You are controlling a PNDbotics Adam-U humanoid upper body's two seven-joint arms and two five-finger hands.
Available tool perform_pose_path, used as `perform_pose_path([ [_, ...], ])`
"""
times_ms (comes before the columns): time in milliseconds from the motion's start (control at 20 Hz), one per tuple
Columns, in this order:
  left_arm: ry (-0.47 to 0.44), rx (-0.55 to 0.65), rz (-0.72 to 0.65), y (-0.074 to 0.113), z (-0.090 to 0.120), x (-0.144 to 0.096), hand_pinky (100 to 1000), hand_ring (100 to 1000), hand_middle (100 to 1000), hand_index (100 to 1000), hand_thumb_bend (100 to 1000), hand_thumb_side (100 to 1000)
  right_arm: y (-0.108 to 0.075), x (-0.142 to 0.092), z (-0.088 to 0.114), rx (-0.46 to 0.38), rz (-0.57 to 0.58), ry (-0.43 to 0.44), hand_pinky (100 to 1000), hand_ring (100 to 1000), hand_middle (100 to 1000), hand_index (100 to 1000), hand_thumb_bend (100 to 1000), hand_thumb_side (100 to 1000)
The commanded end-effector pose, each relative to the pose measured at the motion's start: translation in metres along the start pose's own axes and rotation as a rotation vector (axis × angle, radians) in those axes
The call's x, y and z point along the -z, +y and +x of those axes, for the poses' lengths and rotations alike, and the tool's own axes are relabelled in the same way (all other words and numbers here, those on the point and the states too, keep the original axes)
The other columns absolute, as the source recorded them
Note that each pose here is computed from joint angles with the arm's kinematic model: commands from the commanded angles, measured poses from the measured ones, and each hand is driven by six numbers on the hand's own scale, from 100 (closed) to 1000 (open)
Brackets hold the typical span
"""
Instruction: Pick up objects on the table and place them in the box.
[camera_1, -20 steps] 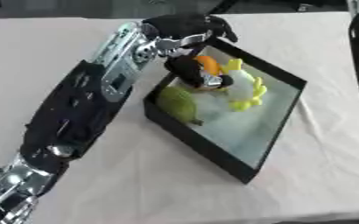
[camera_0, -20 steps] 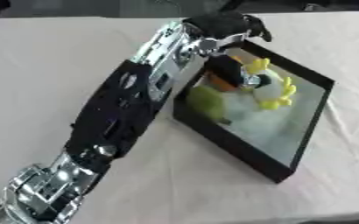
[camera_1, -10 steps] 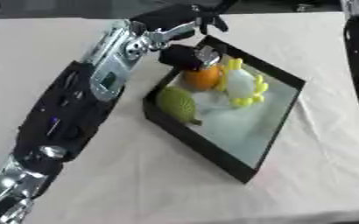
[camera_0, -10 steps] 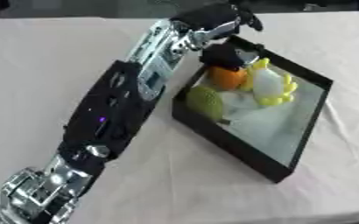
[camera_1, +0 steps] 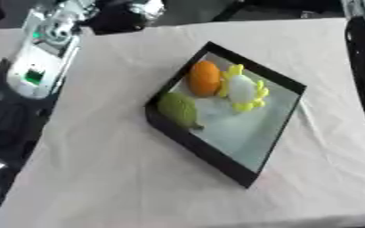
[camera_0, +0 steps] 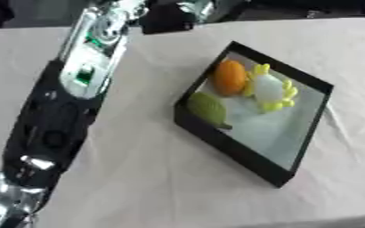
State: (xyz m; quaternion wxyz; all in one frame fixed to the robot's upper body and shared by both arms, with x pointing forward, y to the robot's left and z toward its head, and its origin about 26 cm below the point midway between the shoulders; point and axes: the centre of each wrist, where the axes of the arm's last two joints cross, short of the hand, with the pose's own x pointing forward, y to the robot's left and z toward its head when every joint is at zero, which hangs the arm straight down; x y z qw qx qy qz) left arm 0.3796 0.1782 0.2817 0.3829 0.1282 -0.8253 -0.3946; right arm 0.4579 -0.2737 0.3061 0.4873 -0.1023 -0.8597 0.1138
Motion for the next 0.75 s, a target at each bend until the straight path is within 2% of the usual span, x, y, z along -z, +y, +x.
perform_pose_path([
  [50, 0.001, -0.064, 0.167, 0.042, -0.001, -0.029, 802, 746, 808, 840, 100, 629, -0.021, 0.000, 0.017, -0.025, -0.034, -0.051, 959, 850, 772, 812, 100, 554],
  [250, 0.014, -0.169, 0.345, 0.066, -0.014, -0.073, 782, 734, 792, 814, 100, 635, -0.026, -0.006, 0.019, -0.017, -0.038, -0.069, 958, 849, 773, 812, 100, 551],
  [350, 0.024, -0.211, 0.424, 0.073, -0.021, -0.095, 770, 727, 788, 810, 100, 669, -0.028, -0.010, 0.021, -0.013, -0.038, -0.081, 957, 849, 773, 812, 100, 548],
  [450, 0.037, -0.252, 0.478, 0.075, -0.030, -0.116, 763, 724, 791, 816, 120, 729, -0.030, -0.014, 0.022, -0.011, -0.040, -0.094, 956, 850, 775, 812, 100, 547],
  [550, 0.032, -0.287, 0.513, 0.076, -0.036, -0.134, 762, 725, 790, 819, 173, 756, -0.032, -0.019, 0.024, -0.007, -0.044, -0.109, 955, 851, 777, 813, 100, 545],
  [750, 0.045, -0.292, 0.610, 0.076, -0.046, -0.165, 754, 714, 782, 835, 204, 782, -0.034, -0.029, 0.029, -0.001, -0.041, -0.145, 954, 853, 780, 814, 100, 544],
])
